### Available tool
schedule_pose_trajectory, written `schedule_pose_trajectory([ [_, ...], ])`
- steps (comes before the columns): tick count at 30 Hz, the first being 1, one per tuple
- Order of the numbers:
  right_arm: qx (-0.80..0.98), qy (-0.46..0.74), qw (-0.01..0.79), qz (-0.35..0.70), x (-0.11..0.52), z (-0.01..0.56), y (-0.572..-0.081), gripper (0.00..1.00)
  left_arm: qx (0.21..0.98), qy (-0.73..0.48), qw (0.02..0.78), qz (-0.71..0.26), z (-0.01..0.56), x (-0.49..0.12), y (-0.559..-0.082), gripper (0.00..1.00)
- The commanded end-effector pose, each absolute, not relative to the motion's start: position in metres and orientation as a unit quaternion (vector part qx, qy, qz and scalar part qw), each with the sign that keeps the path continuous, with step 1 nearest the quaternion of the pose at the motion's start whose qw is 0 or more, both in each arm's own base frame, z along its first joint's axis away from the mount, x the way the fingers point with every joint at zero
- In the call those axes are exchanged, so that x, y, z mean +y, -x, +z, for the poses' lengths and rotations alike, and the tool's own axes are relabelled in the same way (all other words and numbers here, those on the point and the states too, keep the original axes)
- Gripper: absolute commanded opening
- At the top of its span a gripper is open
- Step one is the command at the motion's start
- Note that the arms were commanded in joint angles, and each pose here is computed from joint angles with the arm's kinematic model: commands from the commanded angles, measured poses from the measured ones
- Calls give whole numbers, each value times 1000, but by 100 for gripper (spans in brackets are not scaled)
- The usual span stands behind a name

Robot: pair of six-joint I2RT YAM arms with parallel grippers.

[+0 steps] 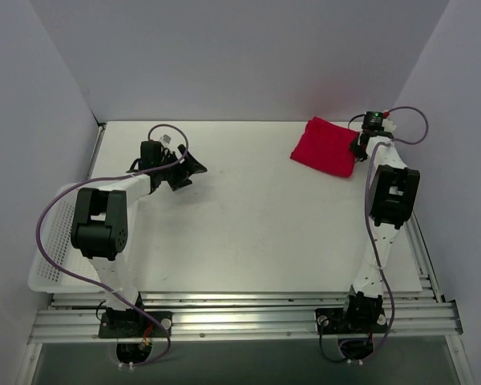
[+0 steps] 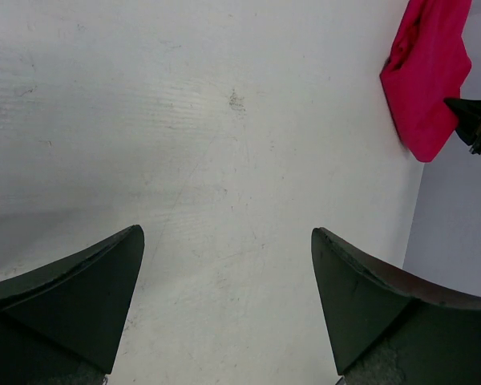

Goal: Fold and stack the t-shirts
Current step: Put the neatly folded tshirt into the corner of the board with the right arm

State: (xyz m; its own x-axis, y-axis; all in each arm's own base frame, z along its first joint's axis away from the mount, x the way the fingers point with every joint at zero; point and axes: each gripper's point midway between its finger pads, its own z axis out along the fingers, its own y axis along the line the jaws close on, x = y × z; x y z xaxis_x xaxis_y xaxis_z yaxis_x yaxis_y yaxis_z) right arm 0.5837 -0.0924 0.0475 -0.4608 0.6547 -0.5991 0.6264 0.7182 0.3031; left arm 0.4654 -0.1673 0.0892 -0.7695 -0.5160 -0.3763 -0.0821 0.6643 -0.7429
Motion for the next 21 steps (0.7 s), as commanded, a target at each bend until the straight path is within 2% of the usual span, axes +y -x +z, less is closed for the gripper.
schedule_pose_trajectory([
  [1,847,-401,347,-37,-132,40,-579,0,849,145,330,-387,114,-170,-474,94],
  [6,832,-425,352,-62,-164,31,-580,0,851,142,324,-387,105,-176,-474,94],
  [7,828,-427,357,-68,-171,30,-582,5,850,140,325,-390,105,-178,-473,94],
  [9,820,-432,366,-78,-178,37,-585,33,849,136,329,-390,106,-181,-474,94],
  [10,816,-437,368,-88,-183,41,-584,82,849,134,331,-390,106,-182,-473,94],
  [11,808,-445,367,-117,-193,45,-577,100,849,129,332,-391,108,-185,-473,94],
  [17,766,-470,396,-187,-204,107,-547,100,846,115,350,-385,123,-188,-470,94],
  [21,766,-450,421,-186,-156,145,-520,100,840,109,378,-374,145,-182,-473,94],
])
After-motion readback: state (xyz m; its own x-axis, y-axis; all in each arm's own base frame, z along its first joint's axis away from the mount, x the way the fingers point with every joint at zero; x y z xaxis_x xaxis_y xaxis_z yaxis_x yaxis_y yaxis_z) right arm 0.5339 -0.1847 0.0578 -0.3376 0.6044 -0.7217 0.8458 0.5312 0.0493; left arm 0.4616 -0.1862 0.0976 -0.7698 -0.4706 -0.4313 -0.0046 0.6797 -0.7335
